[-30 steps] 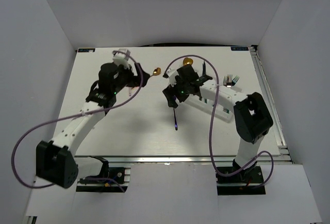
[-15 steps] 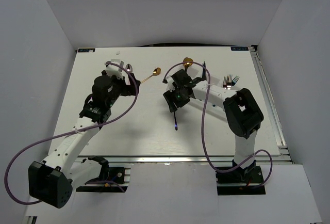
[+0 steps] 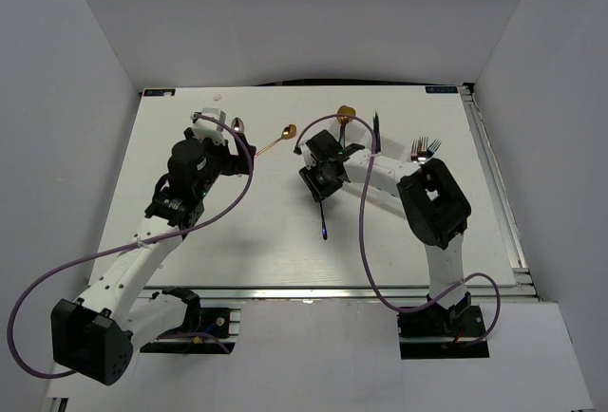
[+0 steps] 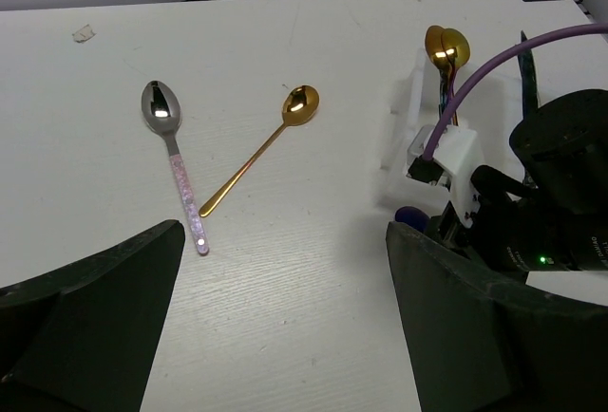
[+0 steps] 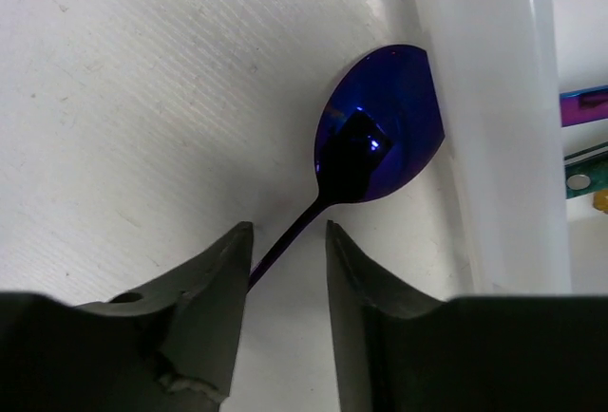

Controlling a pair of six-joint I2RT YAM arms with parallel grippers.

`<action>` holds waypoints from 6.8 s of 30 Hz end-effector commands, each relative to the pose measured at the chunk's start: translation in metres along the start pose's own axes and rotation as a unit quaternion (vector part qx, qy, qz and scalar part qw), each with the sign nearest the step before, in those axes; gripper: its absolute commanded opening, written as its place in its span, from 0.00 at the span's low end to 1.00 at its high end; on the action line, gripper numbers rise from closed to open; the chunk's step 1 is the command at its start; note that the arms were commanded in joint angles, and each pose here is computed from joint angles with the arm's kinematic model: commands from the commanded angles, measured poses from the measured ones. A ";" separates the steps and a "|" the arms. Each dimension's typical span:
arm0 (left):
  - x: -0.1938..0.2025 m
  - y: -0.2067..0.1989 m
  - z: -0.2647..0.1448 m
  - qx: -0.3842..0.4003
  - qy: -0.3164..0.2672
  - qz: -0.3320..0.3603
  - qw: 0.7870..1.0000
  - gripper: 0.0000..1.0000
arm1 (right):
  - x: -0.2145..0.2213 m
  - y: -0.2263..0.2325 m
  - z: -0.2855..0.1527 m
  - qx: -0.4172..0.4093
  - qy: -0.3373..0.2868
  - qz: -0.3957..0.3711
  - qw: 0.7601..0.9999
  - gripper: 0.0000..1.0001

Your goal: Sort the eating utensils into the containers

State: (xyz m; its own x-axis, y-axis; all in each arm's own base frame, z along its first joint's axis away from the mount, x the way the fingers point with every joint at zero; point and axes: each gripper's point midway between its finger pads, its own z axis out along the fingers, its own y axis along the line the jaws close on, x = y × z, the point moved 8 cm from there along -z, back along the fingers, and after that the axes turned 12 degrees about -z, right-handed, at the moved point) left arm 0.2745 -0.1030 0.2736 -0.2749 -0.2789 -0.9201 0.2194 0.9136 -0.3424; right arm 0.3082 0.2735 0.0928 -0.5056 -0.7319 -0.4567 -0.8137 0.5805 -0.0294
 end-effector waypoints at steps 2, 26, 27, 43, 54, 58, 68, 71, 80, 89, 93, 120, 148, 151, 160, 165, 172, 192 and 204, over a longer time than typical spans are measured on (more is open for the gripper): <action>-0.004 0.000 -0.004 -0.001 -0.012 0.006 1.000 0.98 | 0.003 0.001 0.007 0.026 0.006 -0.013 1.000 0.36; -0.004 0.003 -0.005 -0.012 -0.017 0.011 1.000 0.98 | -0.075 0.015 -0.076 -0.084 -0.160 -0.136 0.974 0.00; -0.004 0.003 -0.004 -0.013 -0.017 0.011 1.000 0.98 | -0.083 0.008 -0.084 -0.082 -0.177 -0.132 0.972 0.00; -0.002 0.005 -0.003 -0.020 -0.013 0.017 1.000 0.98 | -0.136 -0.132 -0.127 0.006 -0.404 -0.017 0.914 0.00; 0.002 0.008 0.001 -0.029 -0.005 0.021 0.999 0.98 | -0.123 -0.165 -0.103 0.047 -0.440 0.041 0.896 0.00; 0.003 0.008 0.001 -0.027 -0.004 0.021 0.999 0.98 | -0.109 -0.174 -0.099 0.056 -0.444 0.056 0.893 0.00; 0.004 0.007 0.003 -0.023 0.002 0.019 1.000 0.98 | -0.074 -0.173 -0.089 0.103 -0.450 0.077 0.884 0.00; 0.005 0.007 0.003 -0.023 0.002 0.020 1.000 0.98 | -0.068 -0.173 -0.085 0.105 -0.449 0.093 0.882 0.00; 0.006 0.008 0.003 -0.025 0.004 0.020 0.999 0.98 | -0.057 -0.169 -0.076 0.105 -0.441 0.120 0.883 0.03; 0.005 0.008 0.003 -0.026 0.003 0.021 0.999 0.98 | -0.055 -0.166 -0.081 0.100 -0.445 0.120 0.882 0.26; 0.006 0.008 0.004 -0.027 0.005 0.021 0.999 0.98 | -0.055 -0.164 -0.086 0.100 -0.448 0.119 0.880 0.30; 0.060 0.077 0.132 -0.122 0.258 -0.123 0.951 0.95 | 0.000 -0.066 -0.202 -0.186 -0.414 -0.178 0.873 0.89; 0.101 0.125 0.230 -0.264 0.311 -0.002 0.913 0.49 | 0.027 -0.069 -0.221 -0.132 -0.446 -0.184 0.866 0.70; 0.102 0.126 0.228 -0.266 0.313 0.000 0.912 0.37 | 0.027 -0.069 -0.218 -0.134 -0.445 -0.181 0.867 0.70; 0.081 0.120 0.221 -0.269 0.289 0.001 0.919 0.01 | 0.028 -0.072 -0.217 -0.127 -0.442 -0.176 0.870 0.69; 0.039 0.099 0.205 -0.239 0.240 -0.018 0.941 0.00 | 0.029 -0.073 -0.219 -0.119 -0.443 -0.174 0.872 0.68; 0.000 0.027 0.171 -0.053 0.190 -0.081 0.977 0.00 | 0.032 -0.079 -0.220 -0.105 -0.442 -0.168 0.875 0.68; 0.036 -0.153 0.229 0.297 0.147 -0.155 0.930 0.00 | 0.042 -0.093 -0.228 -0.080 -0.451 -0.149 0.876 0.69; 0.070 -0.170 0.274 0.231 0.111 -0.155 0.954 0.00 | 0.043 -0.094 -0.227 -0.084 -0.450 -0.146 0.877 0.69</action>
State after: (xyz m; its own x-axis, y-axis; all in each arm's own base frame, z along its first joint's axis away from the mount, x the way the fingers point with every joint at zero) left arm 0.4629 -0.3531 0.1742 -0.6837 -0.3207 -0.6555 0.4229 0.5579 -0.7141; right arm 0.2997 0.1062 0.2659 0.0501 -0.2370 -0.9702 -0.9422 0.3109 -0.1246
